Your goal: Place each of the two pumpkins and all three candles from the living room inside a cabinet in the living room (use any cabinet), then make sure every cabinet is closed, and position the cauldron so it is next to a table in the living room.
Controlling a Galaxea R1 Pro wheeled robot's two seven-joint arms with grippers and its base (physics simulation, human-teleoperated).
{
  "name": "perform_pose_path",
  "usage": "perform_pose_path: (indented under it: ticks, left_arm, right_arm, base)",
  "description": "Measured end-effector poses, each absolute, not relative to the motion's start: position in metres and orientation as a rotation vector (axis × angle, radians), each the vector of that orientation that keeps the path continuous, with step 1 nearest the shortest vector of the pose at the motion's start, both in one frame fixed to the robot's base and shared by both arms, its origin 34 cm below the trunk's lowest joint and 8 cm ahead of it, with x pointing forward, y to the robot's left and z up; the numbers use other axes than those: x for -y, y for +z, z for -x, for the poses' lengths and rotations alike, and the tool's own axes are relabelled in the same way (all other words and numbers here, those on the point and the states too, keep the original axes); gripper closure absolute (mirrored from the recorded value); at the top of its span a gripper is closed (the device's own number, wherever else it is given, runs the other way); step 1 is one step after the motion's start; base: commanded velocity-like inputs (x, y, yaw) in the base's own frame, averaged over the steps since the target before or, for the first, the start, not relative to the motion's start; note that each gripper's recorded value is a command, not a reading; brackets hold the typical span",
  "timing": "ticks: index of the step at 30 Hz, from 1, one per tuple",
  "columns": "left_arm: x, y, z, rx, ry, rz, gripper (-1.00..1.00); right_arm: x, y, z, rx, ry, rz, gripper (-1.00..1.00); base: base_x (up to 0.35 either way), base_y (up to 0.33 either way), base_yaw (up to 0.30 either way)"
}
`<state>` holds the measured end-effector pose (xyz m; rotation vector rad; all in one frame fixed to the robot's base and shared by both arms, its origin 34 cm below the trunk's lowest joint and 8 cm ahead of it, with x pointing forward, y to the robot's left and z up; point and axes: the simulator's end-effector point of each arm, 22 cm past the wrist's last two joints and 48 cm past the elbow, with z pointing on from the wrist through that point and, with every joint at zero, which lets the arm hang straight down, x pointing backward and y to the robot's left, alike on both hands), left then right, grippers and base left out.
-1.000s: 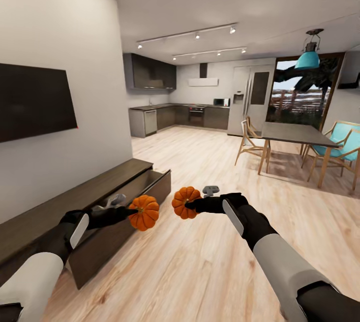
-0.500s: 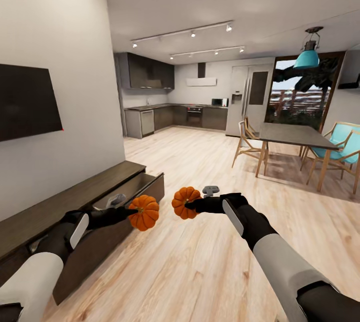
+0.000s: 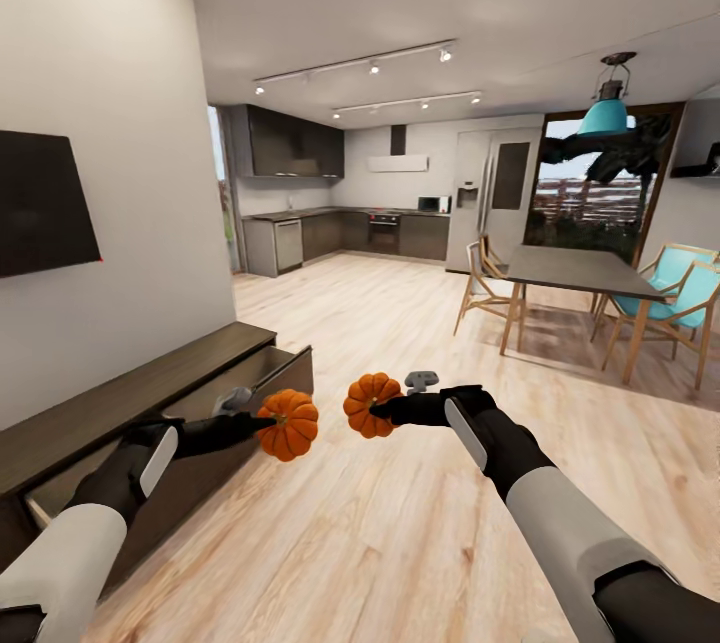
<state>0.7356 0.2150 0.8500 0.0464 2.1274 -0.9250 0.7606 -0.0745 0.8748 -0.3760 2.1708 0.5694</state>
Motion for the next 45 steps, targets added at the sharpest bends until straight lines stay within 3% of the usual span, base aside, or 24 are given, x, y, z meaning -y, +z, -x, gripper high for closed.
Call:
perform_pose_path:
  ticks: [18,45]
  left_arm:
    - [-0.2143,0.8519,-0.7356,-2.122,-0.936,-0.040,1.00]
    - [-0.2145,0.8519,-0.7355,-2.123,-0.934,-0.042,1.00]
  right_arm:
    - [0.0737,0.8751,-0.7604,-2.170,0.571,0.377,1.00]
    - [0.0734,0.8754,-0.7602,-2.170,0.569,0.377,1.00]
  base:
    - [0.000,-0.272,0.148]
    - [0.017,-0.018,0.109]
